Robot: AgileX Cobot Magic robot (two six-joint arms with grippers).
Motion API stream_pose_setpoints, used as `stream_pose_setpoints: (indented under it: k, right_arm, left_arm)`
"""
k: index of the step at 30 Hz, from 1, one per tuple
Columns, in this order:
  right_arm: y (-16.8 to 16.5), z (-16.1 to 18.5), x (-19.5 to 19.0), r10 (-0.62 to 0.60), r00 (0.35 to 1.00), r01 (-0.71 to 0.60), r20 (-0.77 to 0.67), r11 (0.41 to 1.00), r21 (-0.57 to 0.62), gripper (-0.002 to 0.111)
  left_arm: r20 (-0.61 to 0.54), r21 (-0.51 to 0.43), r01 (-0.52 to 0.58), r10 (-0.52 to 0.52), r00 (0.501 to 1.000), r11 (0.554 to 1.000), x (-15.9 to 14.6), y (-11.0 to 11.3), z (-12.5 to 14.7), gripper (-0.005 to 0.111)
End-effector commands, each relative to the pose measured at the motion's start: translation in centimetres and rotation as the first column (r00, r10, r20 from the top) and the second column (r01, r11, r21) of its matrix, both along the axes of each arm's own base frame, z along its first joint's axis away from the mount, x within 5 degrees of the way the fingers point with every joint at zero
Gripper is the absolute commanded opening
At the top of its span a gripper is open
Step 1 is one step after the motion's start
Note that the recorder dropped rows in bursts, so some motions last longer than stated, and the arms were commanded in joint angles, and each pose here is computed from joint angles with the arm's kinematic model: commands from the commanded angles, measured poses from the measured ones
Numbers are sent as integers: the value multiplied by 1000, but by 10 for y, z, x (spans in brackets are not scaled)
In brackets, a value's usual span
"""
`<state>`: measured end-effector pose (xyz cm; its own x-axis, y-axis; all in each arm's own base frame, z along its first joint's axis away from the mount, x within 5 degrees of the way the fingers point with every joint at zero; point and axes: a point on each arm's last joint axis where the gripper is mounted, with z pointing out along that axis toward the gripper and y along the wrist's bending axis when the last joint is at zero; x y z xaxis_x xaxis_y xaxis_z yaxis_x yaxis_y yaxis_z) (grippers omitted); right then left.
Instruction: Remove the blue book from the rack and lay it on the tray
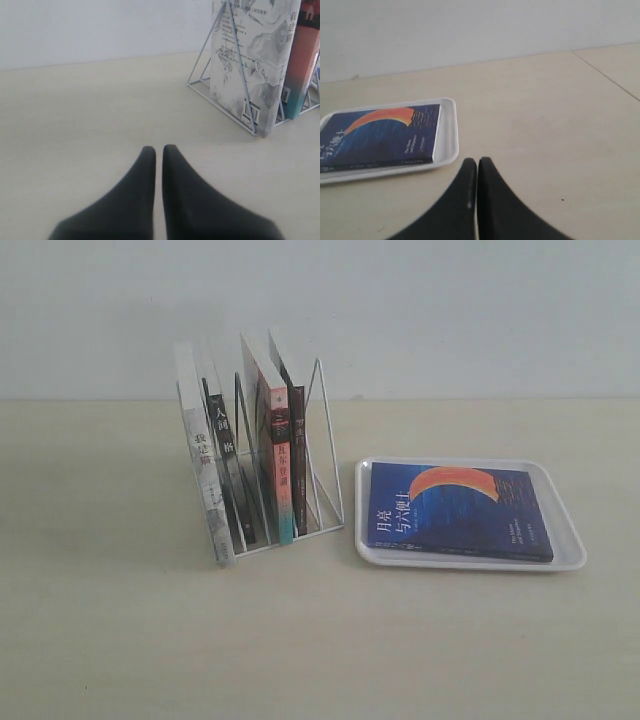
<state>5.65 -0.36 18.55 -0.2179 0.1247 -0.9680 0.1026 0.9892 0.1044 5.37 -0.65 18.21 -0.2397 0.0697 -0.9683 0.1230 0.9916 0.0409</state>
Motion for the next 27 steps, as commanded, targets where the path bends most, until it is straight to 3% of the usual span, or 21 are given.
stream_pose_setpoints:
  k: [1,7,13,27]
  right_arm:
    - [0,-3,-1,0,999,-1,-36,1000,-13,0]
    - [2,-2,-3,67,997,-69,-24,992,-109,0]
    - [6,-3,-3,125,992,-128,-31,987,-96,0]
    - [6,-3,-3,116,993,-117,-26,992,-49,0]
  left_arm:
    - [21,-7,-2,2,1000,1000,0,0,3,5]
    - [21,-7,-2,2,1000,1000,0,0,3,5]
    - [21,-7,-2,2,1000,1000,0,0,3,5]
    - [21,-7,-2,2,1000,1000,0,0,3,5]
